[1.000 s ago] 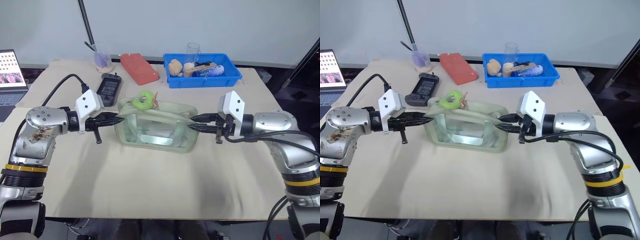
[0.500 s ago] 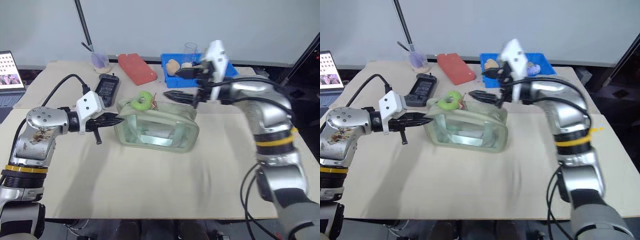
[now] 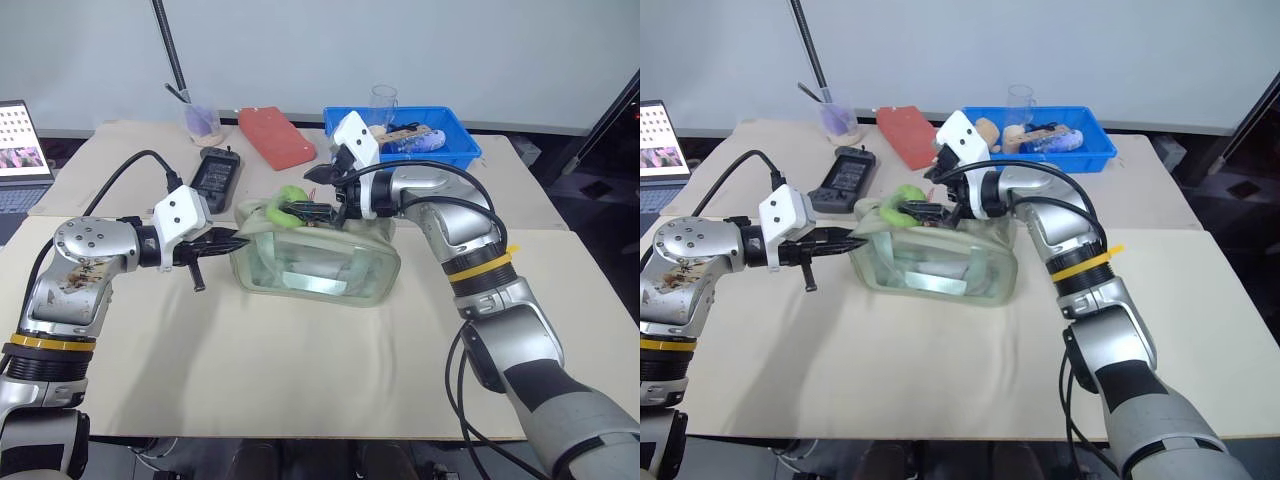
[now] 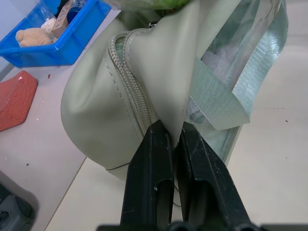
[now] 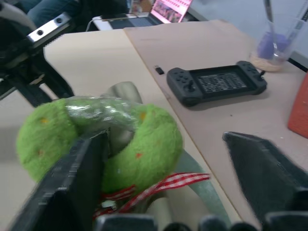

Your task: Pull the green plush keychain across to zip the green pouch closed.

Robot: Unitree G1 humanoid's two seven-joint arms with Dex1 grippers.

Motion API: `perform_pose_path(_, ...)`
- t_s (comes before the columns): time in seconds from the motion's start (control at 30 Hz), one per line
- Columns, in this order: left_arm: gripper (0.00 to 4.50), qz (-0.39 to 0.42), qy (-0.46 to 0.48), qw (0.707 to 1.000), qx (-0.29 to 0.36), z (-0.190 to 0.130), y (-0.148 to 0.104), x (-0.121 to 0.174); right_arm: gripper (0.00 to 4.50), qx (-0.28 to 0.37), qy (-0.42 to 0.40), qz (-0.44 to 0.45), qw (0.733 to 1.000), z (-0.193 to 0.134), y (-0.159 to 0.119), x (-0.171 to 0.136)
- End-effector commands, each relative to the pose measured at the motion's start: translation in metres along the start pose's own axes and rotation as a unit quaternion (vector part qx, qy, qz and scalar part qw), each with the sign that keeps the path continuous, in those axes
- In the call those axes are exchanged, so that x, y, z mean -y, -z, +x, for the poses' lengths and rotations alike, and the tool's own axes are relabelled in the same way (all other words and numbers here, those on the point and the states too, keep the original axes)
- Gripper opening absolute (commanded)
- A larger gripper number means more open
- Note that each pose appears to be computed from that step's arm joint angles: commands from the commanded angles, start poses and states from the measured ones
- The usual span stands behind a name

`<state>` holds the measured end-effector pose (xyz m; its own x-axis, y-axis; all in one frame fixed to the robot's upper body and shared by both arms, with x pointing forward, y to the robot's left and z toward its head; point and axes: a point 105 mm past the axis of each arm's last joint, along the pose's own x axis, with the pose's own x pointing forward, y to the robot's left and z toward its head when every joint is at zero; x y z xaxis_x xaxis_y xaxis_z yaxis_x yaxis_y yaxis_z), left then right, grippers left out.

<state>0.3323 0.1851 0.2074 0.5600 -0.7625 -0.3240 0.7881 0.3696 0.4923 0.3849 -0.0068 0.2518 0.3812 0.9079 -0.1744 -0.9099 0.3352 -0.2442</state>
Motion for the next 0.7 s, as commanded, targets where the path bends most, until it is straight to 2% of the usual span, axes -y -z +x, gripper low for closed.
perform_pose_path(0.03, 0.0, 0.018, -0.004, 1.0, -0.003, -0.003, -0.005, -0.001, 2.59, 0.024, -0.012, -0.017, 0.999, -0.005, -0.014, -0.004)
perform_pose_path(0.27, 0.0, 0.02, -0.003, 1.0, 0.001, 0.001, -0.006, -0.004, 0.19, 0.032, -0.011, -0.015, 0.999, -0.015, -0.015, -0.003)
perform_pose_path(0.3, 0.0, 0.02, -0.003, 1.0, 0.001, 0.001, -0.006, -0.004, 0.03, 0.037, -0.004, -0.015, 0.999, -0.018, -0.018, -0.001)
perform_pose_path(0.47, 0.0, 0.017, -0.003, 1.0, -0.001, 0.002, -0.003, -0.005, 0.03, 0.055, 0.058, -0.031, 0.996, -0.042, -0.031, 0.016)
perform_pose_path(0.6, 0.0, 0.018, -0.017, 1.0, -0.007, -0.001, 0.0, -0.01, 0.03, 0.058, 0.11, -0.04, 0.991, -0.078, -0.039, 0.026)
perform_pose_path(0.7, 0.0, 0.019, -0.027, 0.999, -0.015, -0.004, 0.004, -0.016, 0.03, 0.044, 0.173, -0.045, 0.983, -0.112, -0.035, 0.034)
